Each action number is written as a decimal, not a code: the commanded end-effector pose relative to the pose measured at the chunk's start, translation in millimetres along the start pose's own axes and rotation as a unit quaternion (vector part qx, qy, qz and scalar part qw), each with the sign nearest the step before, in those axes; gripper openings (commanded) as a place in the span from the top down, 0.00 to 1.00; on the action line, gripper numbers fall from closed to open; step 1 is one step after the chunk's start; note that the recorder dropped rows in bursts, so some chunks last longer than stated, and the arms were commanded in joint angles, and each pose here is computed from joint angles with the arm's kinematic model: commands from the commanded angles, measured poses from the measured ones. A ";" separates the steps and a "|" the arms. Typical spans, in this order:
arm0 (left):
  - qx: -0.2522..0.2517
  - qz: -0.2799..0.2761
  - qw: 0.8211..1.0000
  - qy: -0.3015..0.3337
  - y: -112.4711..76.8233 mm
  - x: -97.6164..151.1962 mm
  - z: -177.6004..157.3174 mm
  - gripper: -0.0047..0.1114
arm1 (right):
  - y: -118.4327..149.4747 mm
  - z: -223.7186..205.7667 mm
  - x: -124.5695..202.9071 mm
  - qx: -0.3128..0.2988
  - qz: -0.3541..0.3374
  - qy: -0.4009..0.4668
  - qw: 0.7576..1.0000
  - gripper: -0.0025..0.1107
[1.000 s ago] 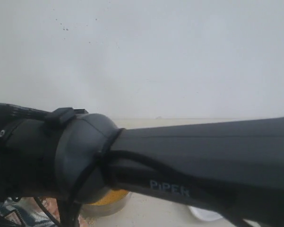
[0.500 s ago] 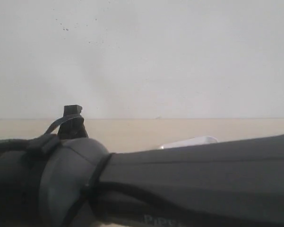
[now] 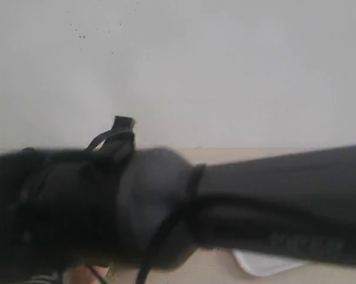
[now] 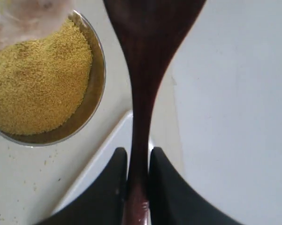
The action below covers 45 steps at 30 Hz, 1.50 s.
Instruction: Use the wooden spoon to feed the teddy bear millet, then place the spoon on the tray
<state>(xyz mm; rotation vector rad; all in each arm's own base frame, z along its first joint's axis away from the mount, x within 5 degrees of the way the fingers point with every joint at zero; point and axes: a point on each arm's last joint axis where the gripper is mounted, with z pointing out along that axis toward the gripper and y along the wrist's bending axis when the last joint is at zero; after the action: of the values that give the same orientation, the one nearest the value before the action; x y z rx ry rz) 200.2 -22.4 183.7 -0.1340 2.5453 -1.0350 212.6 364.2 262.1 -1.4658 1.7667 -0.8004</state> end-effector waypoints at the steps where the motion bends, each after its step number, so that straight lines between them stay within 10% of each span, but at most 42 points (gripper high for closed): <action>1: 0.027 0.009 1.000 -0.009 -8.5 -7.3 -3.7 0.93 | -40.5 11.2 29.5 -0.101 0.086 -0.002 0.991 0.98; 8: 0.004 -0.059 0.992 -0.114 -3.2 -26.2 -5.9 0.93 | -74.9 56.3 99.5 -0.289 0.171 0.059 0.940 0.98; 17: 0.066 -0.064 0.968 -0.233 -23.6 -68.3 -24.2 0.93 | -26.2 80.4 122.5 -0.313 0.182 0.040 0.931 0.98; 23: 0.015 -0.029 0.971 -0.236 -5.0 -73.9 -12.9 0.93 | -14.5 66.8 114.4 -0.413 0.167 0.009 0.895 0.98; 45: 0.170 -0.117 0.971 -0.118 18.5 -92.5 38.3 0.93 | -111.9 71.6 46.5 -0.332 0.178 -0.007 0.926 0.98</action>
<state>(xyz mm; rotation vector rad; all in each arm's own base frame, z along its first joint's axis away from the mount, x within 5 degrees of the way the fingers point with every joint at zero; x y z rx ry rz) 299.4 -11.8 170.2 -0.4451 2.1808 -1.3836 323.7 292.2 310.2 -1.4493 2.3278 0.0551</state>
